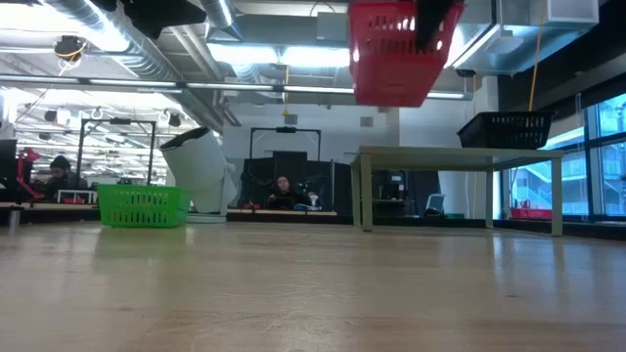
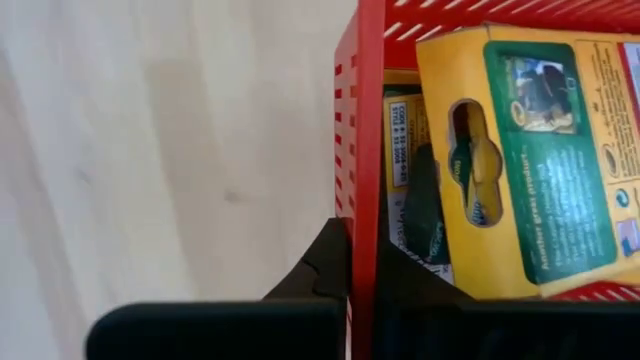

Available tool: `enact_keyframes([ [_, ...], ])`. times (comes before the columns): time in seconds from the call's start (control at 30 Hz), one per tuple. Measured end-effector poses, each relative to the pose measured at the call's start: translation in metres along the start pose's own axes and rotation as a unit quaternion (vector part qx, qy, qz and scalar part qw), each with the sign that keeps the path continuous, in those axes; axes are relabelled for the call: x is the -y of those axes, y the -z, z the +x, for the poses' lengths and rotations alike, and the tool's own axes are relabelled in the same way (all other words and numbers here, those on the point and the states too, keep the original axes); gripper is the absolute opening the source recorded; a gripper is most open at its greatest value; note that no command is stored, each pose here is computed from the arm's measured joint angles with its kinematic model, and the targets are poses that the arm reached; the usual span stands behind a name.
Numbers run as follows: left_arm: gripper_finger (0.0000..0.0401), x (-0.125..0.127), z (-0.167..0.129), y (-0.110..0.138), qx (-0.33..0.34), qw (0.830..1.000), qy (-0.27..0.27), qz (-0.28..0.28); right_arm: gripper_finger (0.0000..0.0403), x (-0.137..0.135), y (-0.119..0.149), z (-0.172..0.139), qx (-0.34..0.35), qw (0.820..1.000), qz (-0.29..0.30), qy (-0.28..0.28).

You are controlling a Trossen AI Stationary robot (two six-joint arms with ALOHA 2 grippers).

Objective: Pick & Place Office Desk Supplies
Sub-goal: Put the red basket on the shelf

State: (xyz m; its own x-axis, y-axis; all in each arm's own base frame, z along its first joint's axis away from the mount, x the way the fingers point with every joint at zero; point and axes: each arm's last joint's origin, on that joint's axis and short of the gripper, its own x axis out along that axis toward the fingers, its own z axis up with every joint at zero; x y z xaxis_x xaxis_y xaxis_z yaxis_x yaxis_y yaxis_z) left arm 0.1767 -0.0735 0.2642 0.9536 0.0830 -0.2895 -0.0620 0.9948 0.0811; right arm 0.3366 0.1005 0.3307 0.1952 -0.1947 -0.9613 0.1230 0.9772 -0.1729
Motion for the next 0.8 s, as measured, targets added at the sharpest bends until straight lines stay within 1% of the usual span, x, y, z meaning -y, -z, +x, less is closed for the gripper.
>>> enact_keyframes([
  [0.1,0.0212,0.000,0.000,0.000,-0.001,1.000,0.000,0.001,0.0000,0.011,0.003,-0.001,-0.025,0.999,-0.024,0.029],
  [0.2,0.0212,0.000,0.000,0.001,-0.007,1.000,-0.001,0.004,0.0000,0.021,0.002,0.005,-0.041,0.997,-0.037,0.045],
  [0.33,0.0212,0.000,0.000,0.003,-0.014,1.000,-0.002,0.001,0.0000,0.038,-0.001,0.010,-0.052,0.996,-0.048,0.049],
  [0.47,0.0212,0.000,0.000,0.003,-0.015,1.000,-0.001,-0.003,0.0000,0.059,-0.001,0.006,-0.046,0.997,-0.040,0.056],
  [0.6,0.0212,0.000,0.000,0.004,-0.019,1.000,-0.002,-0.008,0.0000,0.083,0.004,-0.008,-0.028,0.998,-0.021,0.060],
  [0.7,0.0212,0.000,0.000,0.004,-0.019,1.000,-0.002,-0.010,0.0000,0.103,0.014,-0.016,-0.011,0.998,0.007,0.062],
  [0.8,0.0212,0.000,0.000,0.004,-0.019,1.000,-0.002,-0.009,0.0000,0.116,0.028,-0.019,0.003,0.997,0.034,0.065],
])
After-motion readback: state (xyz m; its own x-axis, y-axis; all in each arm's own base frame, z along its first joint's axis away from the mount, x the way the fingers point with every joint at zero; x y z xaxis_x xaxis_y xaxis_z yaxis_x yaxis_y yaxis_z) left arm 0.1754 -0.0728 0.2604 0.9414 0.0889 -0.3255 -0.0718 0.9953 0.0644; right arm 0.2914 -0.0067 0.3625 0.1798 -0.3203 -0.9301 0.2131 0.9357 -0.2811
